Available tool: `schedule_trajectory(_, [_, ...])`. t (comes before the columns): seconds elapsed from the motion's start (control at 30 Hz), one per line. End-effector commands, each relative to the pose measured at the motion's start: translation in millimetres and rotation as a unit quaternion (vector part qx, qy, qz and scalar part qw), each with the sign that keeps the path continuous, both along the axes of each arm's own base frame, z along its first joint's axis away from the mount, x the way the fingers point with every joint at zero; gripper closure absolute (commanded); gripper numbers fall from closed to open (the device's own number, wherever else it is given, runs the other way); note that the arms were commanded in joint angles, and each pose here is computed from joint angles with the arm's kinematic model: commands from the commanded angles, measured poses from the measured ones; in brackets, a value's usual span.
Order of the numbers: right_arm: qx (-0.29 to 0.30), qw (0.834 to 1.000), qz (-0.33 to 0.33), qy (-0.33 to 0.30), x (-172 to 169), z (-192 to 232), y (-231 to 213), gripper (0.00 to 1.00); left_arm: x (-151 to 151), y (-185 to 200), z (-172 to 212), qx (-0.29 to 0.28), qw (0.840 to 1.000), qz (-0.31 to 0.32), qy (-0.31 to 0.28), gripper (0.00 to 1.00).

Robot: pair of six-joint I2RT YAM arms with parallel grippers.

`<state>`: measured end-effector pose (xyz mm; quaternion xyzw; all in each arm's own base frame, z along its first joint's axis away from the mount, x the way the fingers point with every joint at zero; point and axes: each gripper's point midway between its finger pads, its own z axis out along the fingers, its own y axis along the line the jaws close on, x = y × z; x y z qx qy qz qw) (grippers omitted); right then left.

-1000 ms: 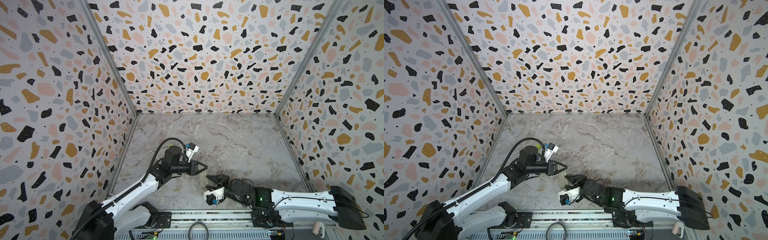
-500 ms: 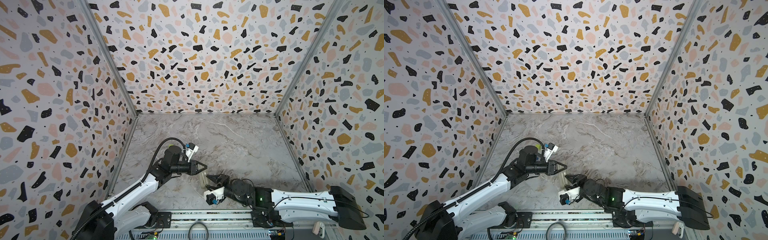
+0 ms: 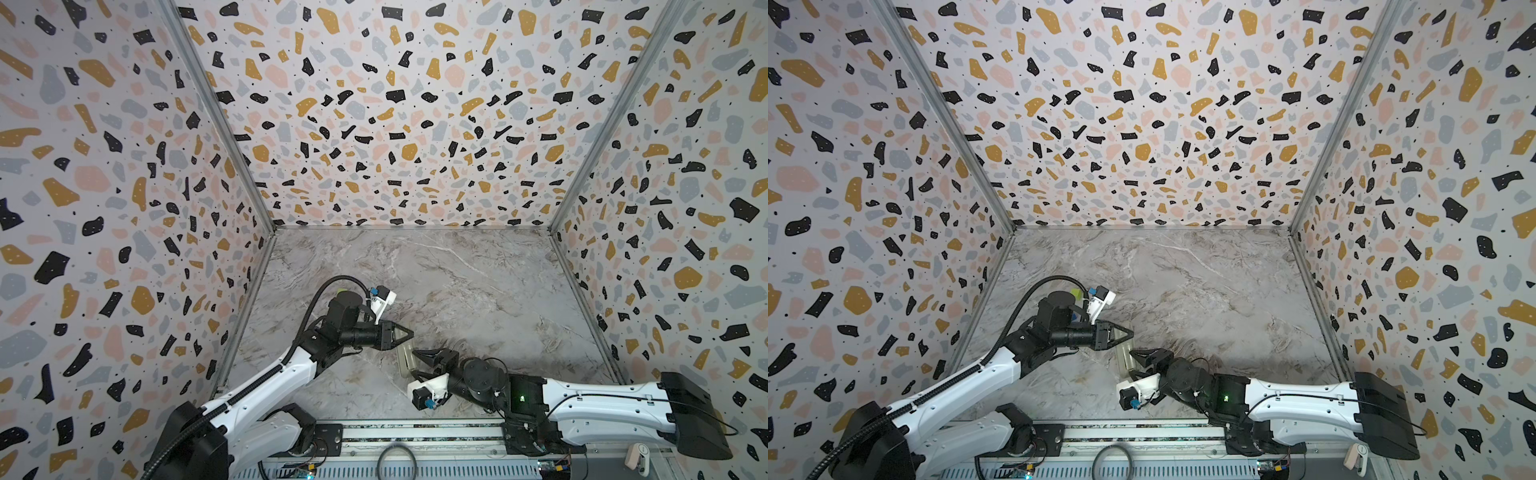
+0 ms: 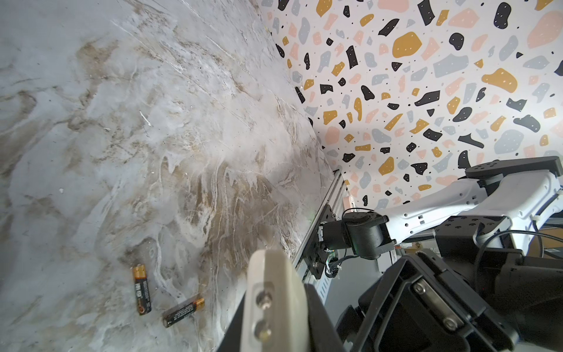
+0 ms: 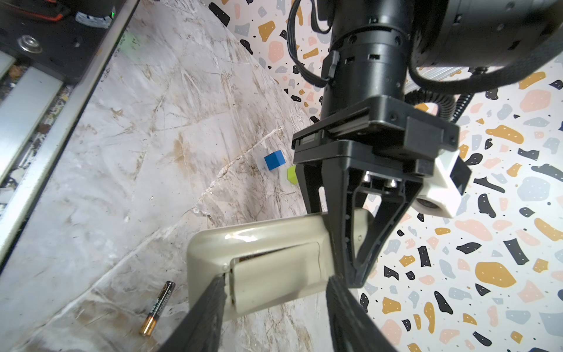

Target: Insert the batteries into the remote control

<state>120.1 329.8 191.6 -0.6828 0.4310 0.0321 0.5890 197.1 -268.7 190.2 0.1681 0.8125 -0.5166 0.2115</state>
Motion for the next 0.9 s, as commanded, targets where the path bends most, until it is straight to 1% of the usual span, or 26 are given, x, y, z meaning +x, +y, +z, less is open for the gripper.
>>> schedule_trajectory(0.0, [0.039, 0.999, -0.015, -0.001, 6, 22, 2, 0.44, -5, -1, 10, -0.013, 1.0, -0.015, -0.001, 1.0])
schedule_trajectory(0.87, [0.025, 1.0, -0.015, 0.004, 6, 11, 6, 0.41, 2, 1, 19, -0.026, 1.0, -0.001, -0.007, 1.0])
